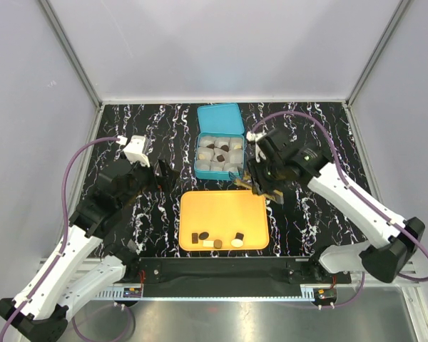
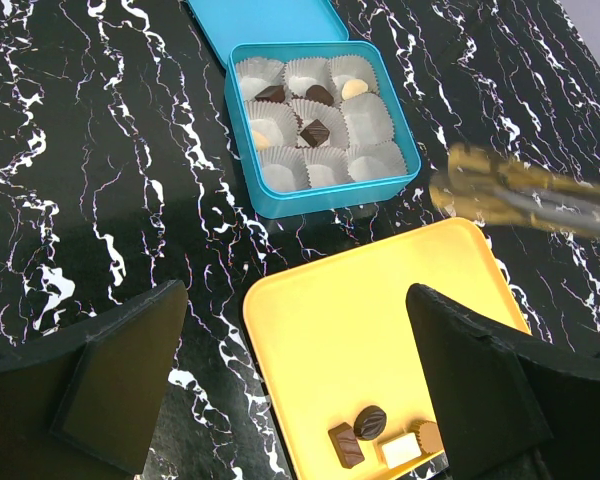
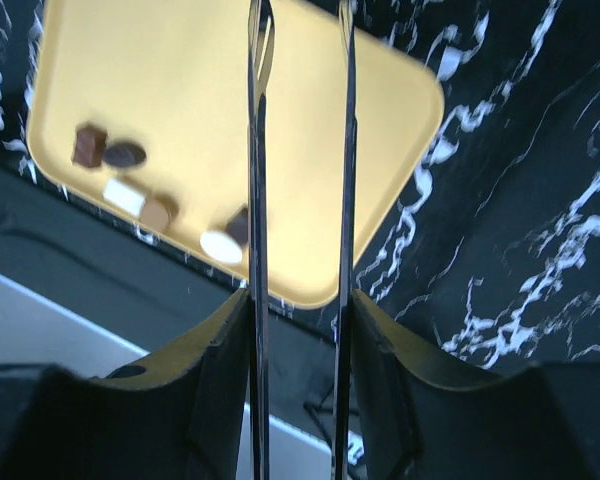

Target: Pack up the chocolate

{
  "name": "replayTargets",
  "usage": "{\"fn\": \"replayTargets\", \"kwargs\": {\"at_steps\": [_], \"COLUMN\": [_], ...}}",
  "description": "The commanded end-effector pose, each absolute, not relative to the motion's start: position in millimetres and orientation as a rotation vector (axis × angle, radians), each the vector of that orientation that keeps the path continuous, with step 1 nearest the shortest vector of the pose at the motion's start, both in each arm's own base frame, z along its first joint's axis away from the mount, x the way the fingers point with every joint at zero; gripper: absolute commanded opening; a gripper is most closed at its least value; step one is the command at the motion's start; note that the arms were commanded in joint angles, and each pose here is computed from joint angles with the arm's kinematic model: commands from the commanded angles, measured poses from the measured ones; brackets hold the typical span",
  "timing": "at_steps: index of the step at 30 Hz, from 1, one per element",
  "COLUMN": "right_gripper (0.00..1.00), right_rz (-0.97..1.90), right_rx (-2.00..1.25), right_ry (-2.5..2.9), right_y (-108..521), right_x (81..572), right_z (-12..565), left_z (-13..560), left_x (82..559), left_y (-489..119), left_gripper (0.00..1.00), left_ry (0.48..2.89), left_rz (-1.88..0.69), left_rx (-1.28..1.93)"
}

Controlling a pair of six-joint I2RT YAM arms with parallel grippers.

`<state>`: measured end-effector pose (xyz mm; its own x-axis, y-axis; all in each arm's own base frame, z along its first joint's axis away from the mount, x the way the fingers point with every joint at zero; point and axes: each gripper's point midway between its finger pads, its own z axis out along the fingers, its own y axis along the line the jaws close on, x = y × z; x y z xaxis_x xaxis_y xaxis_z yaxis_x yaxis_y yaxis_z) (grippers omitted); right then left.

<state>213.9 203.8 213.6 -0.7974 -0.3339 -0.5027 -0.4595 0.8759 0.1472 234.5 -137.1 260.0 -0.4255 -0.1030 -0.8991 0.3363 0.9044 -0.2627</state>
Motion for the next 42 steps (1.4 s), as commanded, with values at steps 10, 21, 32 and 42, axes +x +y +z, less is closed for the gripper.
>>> {"fn": "replayTargets", "kwargs": {"at_steps": [10,21,32,42], "right_gripper": [0.48,0.49,0.49,0.49], "right_rz": [0.571,0.424,0.433,0.511], "right_rx": [-0.711,-0.756,-0.717,-0.693], "right_ry": [2.702,2.728,2.800,2.827], "right_y": [204.2,197.6,183.2,192.7], "right_x": [114.9,93.5,74.9,67.6], "right_z": [179.0,169.6,165.6,158.6], "left_z": [262.3,262.0,263.4,262.7], "left_x": [241.6,241.1,241.4,241.2], "left_y": [-138.3,-138.8,-139.1,-139.5], "left_gripper": [0.99,0.99,0.99,0.99], "left_ry": [1.930,1.930,1.926,1.930], "left_rz": [-0.486,-0.488,-0.491,-0.494], "left_rx": [0.170,0.172,0.172,0.171]}}
